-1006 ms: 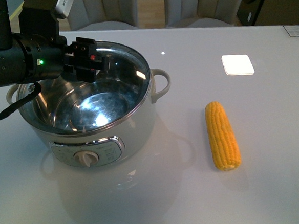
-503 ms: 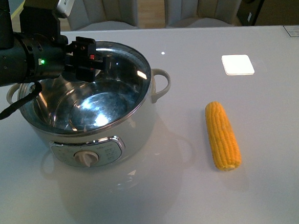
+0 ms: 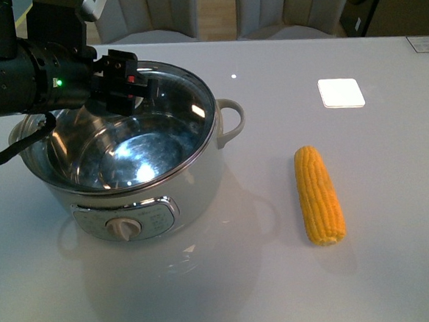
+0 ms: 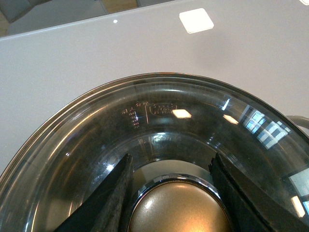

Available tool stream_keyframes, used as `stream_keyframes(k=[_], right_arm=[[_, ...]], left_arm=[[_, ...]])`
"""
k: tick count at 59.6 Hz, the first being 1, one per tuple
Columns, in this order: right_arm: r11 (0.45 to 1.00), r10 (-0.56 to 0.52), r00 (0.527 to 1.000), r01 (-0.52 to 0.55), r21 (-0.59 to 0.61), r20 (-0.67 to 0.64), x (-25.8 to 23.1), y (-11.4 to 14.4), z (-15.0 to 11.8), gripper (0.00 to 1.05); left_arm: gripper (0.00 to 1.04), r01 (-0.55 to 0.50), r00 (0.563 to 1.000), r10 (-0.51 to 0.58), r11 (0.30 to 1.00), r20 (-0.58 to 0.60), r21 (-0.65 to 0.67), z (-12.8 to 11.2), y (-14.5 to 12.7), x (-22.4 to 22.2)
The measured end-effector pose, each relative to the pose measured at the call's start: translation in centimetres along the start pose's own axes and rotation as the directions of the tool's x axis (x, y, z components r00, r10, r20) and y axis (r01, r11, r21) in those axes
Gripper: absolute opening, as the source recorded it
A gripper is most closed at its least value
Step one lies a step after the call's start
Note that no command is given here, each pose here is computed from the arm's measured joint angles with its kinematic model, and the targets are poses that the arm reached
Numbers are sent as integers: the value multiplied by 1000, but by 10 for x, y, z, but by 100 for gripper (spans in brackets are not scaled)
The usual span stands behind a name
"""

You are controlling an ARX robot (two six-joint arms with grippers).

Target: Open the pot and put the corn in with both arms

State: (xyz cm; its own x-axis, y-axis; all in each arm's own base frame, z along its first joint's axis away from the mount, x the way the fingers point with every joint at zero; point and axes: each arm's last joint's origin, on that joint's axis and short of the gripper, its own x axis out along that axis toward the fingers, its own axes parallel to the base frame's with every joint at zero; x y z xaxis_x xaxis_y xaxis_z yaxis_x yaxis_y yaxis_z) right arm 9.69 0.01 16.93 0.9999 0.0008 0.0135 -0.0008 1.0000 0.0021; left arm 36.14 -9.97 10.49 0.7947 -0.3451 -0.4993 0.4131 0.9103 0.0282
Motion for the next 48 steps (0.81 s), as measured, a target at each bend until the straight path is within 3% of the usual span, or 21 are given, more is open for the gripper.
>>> stream_keyframes(k=[32,48], right_arm=[[1000,0,1000,0,0,0,0,0,0,96],[1000,0,1000,0,0,0,0,0,0,96]], left_arm=[[43,-39,997,37,999,70,22,35,13,-28],[43,-117,988,116,993,103,3,42,44,-54]])
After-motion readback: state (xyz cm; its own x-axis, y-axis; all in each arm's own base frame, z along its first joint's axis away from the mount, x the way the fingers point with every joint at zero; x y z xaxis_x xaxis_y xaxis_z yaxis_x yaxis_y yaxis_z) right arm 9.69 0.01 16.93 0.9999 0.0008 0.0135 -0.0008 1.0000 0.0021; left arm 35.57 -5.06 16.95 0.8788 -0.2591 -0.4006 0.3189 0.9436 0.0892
